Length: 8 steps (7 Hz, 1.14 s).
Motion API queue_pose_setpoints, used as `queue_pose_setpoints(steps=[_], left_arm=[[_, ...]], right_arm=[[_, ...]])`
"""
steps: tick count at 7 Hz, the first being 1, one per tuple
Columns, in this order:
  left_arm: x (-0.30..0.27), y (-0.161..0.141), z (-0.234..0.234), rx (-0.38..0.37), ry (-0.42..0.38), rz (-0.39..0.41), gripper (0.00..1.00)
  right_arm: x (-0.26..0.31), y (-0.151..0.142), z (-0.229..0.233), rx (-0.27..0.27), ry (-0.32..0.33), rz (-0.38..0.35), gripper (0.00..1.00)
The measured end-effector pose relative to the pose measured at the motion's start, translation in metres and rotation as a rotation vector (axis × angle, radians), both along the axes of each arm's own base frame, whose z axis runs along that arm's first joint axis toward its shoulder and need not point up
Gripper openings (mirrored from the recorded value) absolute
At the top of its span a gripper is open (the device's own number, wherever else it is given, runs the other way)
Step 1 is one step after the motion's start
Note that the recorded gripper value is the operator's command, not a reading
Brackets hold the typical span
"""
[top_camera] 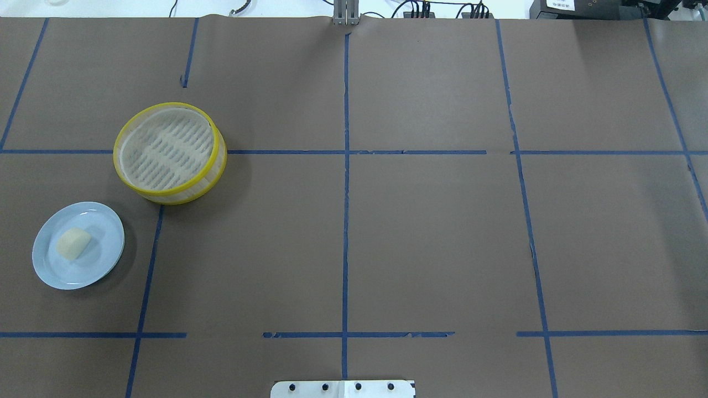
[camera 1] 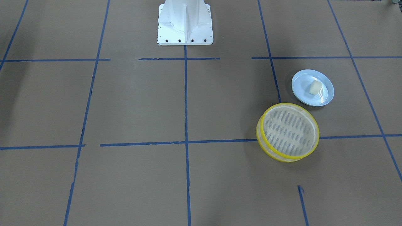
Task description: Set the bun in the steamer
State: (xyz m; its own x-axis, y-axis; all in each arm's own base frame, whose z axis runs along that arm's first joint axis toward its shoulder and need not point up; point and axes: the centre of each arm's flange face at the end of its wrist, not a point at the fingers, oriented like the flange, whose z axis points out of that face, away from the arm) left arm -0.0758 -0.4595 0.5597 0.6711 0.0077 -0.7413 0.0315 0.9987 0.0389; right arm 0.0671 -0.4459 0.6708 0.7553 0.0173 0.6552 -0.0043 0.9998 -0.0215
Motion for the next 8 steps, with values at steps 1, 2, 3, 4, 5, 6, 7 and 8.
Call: queue_pose_setpoints(steps=[1, 2, 3, 4, 5, 6, 7, 8], left_arm=[[0.000, -0.001, -0.001, 0.005, 0.000, 0.003, 1.00], [0.000, -0.002, -0.001, 0.007, -0.001, 0.009, 1.00], [0.000, -0.002, -0.003, 0.011, -0.001, 0.012, 1.00], [0.000, -0.003, -0.005, 0.015, -0.002, 0.014, 1.00], [0.001, -0.003, -0.001, 0.010, -0.001, 0.015, 1.00], [0.003, -0.001, 0.006, 0.005, 0.003, 0.017, 1.00], [0.014, -0.004, 0.008, 0.044, 0.003, 0.041, 1.00], [0.045, -0.012, 0.002, 0.109, -0.006, 0.100, 1.00]], right_arm=[[0.000, 0.000, 0.000, 0.000, 0.000, 0.000, 1.00], [0.000, 0.000, 0.000, 0.000, 0.000, 0.000, 1.00], [0.000, 0.000, 0.000, 0.000, 0.000, 0.000, 1.00], [0.000, 0.000, 0.000, 0.000, 0.000, 0.000, 1.00], [0.000, 0.000, 0.000, 0.000, 0.000, 0.000, 1.00], [0.000, 0.000, 0.000, 0.000, 0.000, 0.000, 1.00], [0.000, 0.000, 0.000, 0.000, 0.000, 0.000, 1.00], [0.000, 0.000, 0.000, 0.000, 0.000, 0.000, 1.00]])
